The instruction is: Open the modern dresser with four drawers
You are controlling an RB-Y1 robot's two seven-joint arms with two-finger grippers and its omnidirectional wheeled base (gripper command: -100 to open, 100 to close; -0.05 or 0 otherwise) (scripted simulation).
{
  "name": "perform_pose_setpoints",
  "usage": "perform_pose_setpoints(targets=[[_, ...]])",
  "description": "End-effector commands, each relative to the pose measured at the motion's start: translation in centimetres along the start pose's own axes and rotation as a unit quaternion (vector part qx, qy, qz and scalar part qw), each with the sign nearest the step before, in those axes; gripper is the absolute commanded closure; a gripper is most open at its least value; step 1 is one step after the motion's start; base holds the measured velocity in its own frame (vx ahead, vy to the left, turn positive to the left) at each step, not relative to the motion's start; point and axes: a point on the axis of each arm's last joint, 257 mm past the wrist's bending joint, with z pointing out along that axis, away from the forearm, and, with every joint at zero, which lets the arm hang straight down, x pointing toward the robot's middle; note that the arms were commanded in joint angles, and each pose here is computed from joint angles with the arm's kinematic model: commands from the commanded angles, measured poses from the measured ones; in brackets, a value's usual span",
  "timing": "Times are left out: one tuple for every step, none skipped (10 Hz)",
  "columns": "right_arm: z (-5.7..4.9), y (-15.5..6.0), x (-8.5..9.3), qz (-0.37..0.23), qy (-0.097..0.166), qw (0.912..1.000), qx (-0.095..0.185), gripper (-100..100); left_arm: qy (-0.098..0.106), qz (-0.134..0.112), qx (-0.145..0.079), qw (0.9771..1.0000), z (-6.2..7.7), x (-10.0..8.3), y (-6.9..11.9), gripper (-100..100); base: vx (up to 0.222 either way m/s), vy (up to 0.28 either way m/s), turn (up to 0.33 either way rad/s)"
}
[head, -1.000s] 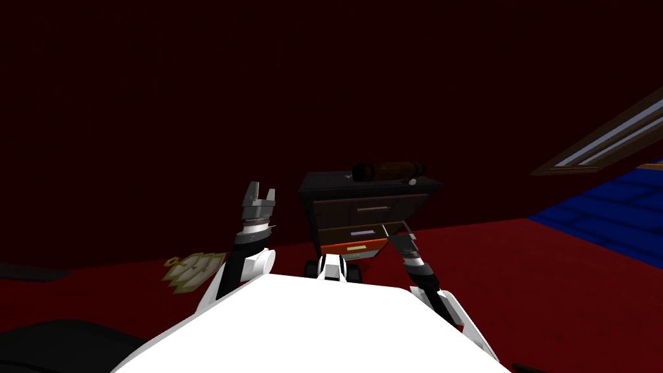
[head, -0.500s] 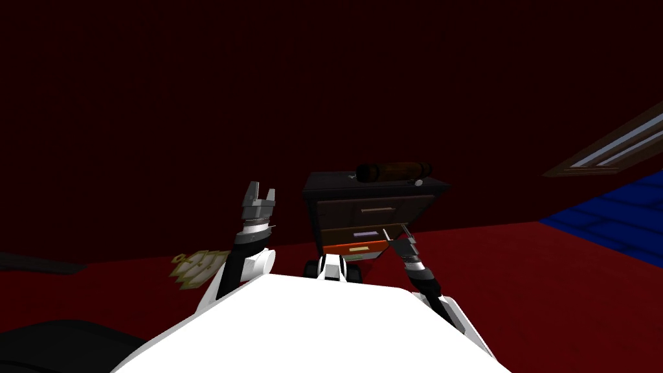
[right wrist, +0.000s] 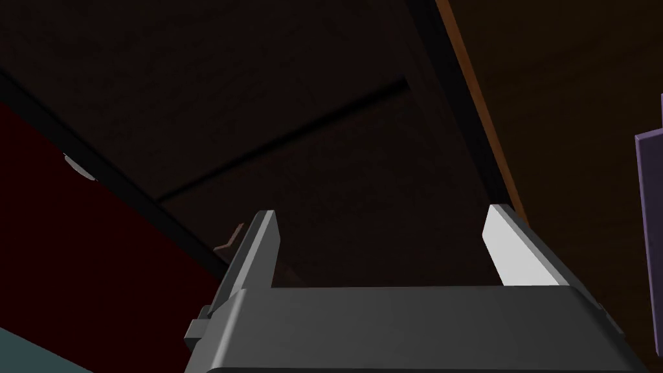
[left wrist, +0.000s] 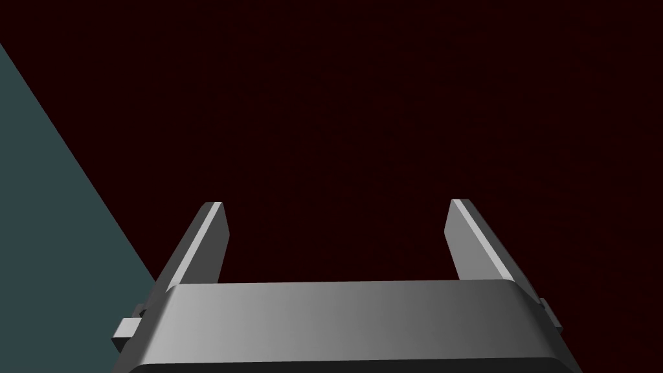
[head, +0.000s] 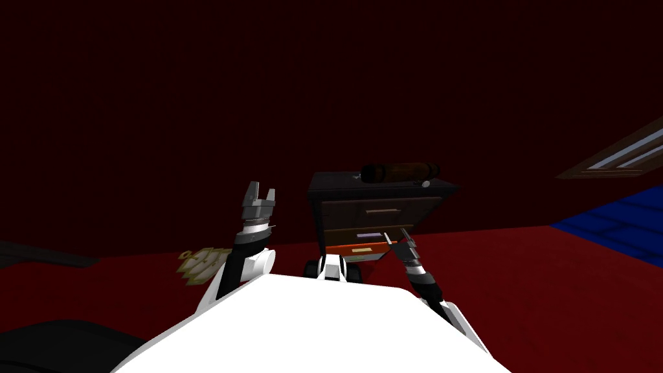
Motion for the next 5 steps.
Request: perform_pose_setpoints(targets=[[-1.47, 1.33, 1.36, -0.039, 0.015, 0.999, -0.014, -100, 0.0, 0.0, 0.0, 1.0, 0.0, 0.0, 0.0, 0, 0.004, 0.062, 0.083], [-1.47, 1.33, 1.36, -0.052, 0.015, 0.9984, -0.015, -100, 0.0, 0.0, 0.0, 1.0, 0.0, 0.0, 0.0, 0, 0.002, 0.052, -0.001], [-1.47, 1.33, 1.36, -0.061, 0.015, 0.9979, -0.015, -100, 0.0, 0.0, 0.0, 1.0, 0.0, 0.0, 0.0, 0, -0.001, 0.013, -0.013], [-2.4, 2.29, 2.05, -0.075, 0.025, 0.9966, -0.024, -100, 0.0, 0.0, 0.0, 1.0, 0.0, 0.0, 0.0, 0, 0.003, 0.042, 0.075], [-2.4, 2.29, 2.05, -0.089, 0.024, 0.9955, -0.024, -100, 0.0, 0.0, 0.0, 1.0, 0.0, 0.0, 0.0, 0, 0.002, 0.044, 0.037]])
